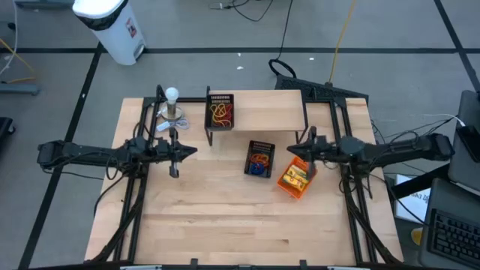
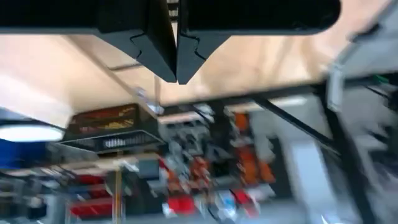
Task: Pick & Place Office Desk Supplies
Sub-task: Put the right black bin filled with spring keychains on the shelf
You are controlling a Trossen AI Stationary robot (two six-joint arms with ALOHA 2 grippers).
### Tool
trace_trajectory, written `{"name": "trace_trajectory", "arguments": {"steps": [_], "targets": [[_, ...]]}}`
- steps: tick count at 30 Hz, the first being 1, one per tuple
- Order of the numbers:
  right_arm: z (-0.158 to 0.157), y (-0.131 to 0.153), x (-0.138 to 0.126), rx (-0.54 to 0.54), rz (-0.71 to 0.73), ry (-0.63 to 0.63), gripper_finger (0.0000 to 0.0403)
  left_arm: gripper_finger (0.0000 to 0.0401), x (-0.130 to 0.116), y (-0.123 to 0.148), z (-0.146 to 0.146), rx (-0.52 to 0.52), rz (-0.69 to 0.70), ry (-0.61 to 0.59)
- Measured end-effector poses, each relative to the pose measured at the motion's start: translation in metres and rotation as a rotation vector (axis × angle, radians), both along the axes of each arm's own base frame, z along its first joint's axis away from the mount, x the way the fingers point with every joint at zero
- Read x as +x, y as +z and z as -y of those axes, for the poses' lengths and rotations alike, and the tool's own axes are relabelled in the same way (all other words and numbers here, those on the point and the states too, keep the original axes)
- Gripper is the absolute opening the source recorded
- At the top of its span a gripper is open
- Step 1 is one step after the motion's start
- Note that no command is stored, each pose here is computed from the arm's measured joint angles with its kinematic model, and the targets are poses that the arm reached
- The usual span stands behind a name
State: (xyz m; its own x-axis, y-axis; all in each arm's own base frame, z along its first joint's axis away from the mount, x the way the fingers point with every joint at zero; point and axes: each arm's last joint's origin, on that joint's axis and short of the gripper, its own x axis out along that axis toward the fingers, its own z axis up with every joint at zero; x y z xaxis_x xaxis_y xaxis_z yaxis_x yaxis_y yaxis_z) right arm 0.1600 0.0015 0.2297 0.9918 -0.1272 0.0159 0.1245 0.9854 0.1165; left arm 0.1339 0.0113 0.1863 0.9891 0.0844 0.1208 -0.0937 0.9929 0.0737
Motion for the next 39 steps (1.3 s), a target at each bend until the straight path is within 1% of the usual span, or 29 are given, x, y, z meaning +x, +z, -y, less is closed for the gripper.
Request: {"name": "trace_trajectory", "arguments": {"steps": [3, 6, 8, 11, 13, 16, 18, 21, 24, 27, 30, 32, 34, 36, 39], "targets": [[-0.007, 0.024, 0.024, -0.056, -0.139, -0.033, 0.0000, 0.0018, 0.000, 0.000, 0.000, -0.004, -0.002, 0.000], [-0.017, 0.046, 0.050, -0.100, -0.254, -0.001, 0.0000, 0.0019, 0.000, -0.001, 0.000, -0.009, -0.013, -0.001], [-0.023, 0.056, 0.066, -0.118, -0.354, 0.021, 0.0000, 0.0019, 0.000, -0.003, 0.000, -0.013, -0.030, -0.001], [-0.030, 0.061, 0.091, -0.107, -0.505, 0.030, 0.0000, 0.0019, 0.001, -0.005, 0.000, -0.038, -0.047, -0.003], [-0.032, 0.063, 0.107, -0.105, -0.578, 0.026, 0.0000, 0.0019, 0.001, -0.006, 0.000, -0.050, -0.059, -0.004], [-0.036, 0.058, 0.128, -0.121, -0.690, 0.027, 0.0012, 0.0019, 0.001, -0.008, 0.000, -0.067, -0.074, -0.005], [-0.039, 0.050, 0.141, -0.138, -0.775, 0.032, 0.0035, 0.0019, 0.001, -0.009, 0.000, -0.080, -0.082, -0.005], [-0.042, 0.038, 0.156, -0.155, -0.869, 0.036, 0.0092, 0.0019, 0.001, -0.009, 0.000, -0.100, -0.086, -0.006], [-0.043, 0.029, 0.166, -0.145, -0.909, 0.031, 0.0162, 0.0019, 0.001, -0.010, 0.000, -0.119, -0.089, -0.008], [-0.045, 0.022, 0.175, -0.111, -0.923, 0.016, 0.0231, 0.0019, 0.001, -0.011, 0.000, -0.124, -0.101, -0.007], [-0.049, 0.017, 0.182, -0.085, -0.938, 0.010, 0.0282, 0.0019, 0.001, -0.011, 0.000, -0.127, -0.105, -0.007], [-0.054, 0.011, 0.188, -0.058, -0.944, 0.007, 0.0300, 0.0019, 0.001, -0.011, 0.000, -0.127, -0.105, -0.007], [-0.058, 0.003, 0.192, -0.027, -0.965, -0.007, 0.0306, 0.0019, 0.001, -0.011, 0.000, -0.127, -0.105, -0.007], [-0.060, -0.005, 0.198, -0.009, -0.985, -0.020, 0.0305, 0.0019, 0.001, -0.011, 0.000, -0.127, -0.105, -0.007], [-0.063, -0.016, 0.198, 0.004, -1.035, -0.037, 0.0297, 0.0019, 0.001, -0.011, 0.000, -0.127, -0.106, -0.007]]}}
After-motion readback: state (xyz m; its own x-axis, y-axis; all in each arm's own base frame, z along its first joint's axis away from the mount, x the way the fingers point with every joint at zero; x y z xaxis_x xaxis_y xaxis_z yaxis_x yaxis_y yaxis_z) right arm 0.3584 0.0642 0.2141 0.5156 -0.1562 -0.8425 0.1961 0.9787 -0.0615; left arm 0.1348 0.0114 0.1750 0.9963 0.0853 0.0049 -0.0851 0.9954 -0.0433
